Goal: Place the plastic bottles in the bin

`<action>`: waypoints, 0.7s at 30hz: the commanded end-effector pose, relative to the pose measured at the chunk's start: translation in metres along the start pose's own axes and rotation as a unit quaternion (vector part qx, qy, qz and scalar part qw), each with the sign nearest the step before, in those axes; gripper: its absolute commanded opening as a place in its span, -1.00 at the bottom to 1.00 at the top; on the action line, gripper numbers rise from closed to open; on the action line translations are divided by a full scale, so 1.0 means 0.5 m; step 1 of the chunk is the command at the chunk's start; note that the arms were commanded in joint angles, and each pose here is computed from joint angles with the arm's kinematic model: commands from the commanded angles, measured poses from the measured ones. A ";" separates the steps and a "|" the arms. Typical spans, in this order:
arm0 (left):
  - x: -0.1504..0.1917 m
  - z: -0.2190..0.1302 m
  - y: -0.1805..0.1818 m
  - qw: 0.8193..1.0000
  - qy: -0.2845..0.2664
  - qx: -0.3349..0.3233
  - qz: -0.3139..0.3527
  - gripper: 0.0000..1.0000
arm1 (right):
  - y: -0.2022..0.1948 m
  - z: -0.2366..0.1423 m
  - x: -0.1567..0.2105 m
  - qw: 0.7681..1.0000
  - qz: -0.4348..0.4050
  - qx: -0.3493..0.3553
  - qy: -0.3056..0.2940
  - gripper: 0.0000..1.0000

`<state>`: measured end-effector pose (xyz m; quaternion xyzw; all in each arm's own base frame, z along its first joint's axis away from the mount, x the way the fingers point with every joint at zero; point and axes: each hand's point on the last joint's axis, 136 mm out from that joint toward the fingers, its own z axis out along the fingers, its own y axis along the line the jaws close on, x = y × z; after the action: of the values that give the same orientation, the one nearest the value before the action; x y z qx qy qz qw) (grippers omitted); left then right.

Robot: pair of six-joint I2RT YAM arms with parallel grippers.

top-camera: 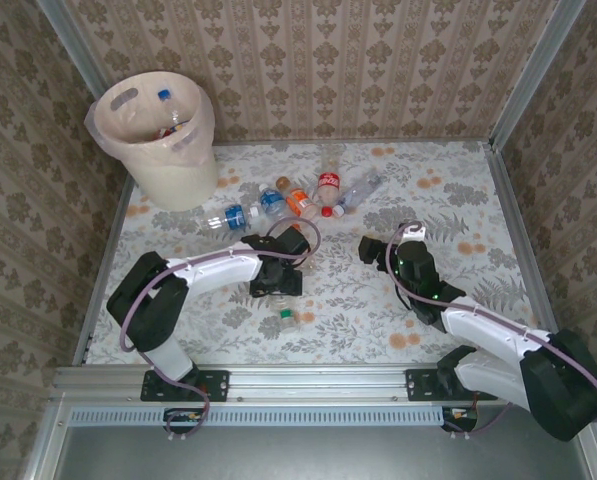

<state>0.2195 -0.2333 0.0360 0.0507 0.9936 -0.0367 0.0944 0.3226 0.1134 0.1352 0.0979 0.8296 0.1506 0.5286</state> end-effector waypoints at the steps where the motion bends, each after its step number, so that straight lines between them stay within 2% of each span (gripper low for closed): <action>1: 0.000 -0.005 0.016 1.000 -0.003 -0.006 -0.017 0.56 | 0.008 0.004 -0.007 1.000 0.010 -0.009 -0.001 0.99; 11: -0.003 -0.009 0.011 1.000 -0.010 0.004 -0.015 0.41 | 0.012 0.008 -0.008 1.000 0.011 -0.011 0.002 0.99; 21: -0.035 -0.042 0.010 0.998 -0.056 0.013 -0.005 0.30 | 0.056 0.022 -0.013 0.998 -0.012 -0.054 0.017 0.99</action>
<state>0.2267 -0.2328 0.0501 0.0452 0.9896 -0.0534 0.1256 0.3267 0.1286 0.1291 0.0738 0.8401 0.1724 0.5090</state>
